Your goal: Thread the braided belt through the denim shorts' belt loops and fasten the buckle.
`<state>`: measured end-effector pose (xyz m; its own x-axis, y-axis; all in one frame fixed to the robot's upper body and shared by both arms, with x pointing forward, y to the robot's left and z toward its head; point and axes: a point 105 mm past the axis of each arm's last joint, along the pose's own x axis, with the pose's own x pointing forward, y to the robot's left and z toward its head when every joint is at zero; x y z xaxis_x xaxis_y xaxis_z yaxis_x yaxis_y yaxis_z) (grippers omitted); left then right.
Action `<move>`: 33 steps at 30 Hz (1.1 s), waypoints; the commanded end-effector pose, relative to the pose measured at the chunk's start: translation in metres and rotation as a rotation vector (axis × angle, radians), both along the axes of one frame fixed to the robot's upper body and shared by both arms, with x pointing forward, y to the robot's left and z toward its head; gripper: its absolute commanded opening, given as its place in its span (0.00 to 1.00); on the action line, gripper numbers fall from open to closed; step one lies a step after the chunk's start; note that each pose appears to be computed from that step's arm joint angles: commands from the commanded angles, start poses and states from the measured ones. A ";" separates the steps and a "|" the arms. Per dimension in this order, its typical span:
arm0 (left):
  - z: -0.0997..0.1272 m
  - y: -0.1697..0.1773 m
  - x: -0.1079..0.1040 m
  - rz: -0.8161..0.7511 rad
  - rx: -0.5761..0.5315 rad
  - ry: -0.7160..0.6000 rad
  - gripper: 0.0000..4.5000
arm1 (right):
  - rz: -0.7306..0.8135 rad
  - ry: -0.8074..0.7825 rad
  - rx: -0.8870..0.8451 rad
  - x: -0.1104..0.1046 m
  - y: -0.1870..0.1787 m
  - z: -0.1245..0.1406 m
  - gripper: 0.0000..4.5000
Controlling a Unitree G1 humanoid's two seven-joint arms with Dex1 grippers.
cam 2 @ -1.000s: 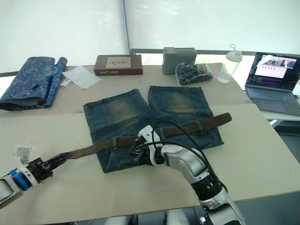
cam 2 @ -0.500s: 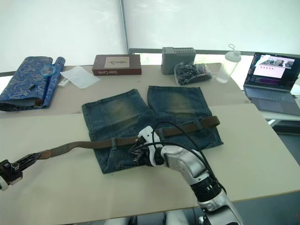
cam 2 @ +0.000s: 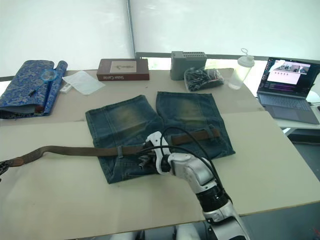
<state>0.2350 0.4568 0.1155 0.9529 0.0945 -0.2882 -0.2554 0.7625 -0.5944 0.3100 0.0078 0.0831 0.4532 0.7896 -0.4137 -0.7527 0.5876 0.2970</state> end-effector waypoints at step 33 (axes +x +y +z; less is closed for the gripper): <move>0.076 -0.214 0.026 -0.824 0.104 -0.164 1.00 | -0.058 -0.321 -0.098 0.008 -0.117 0.104 1.00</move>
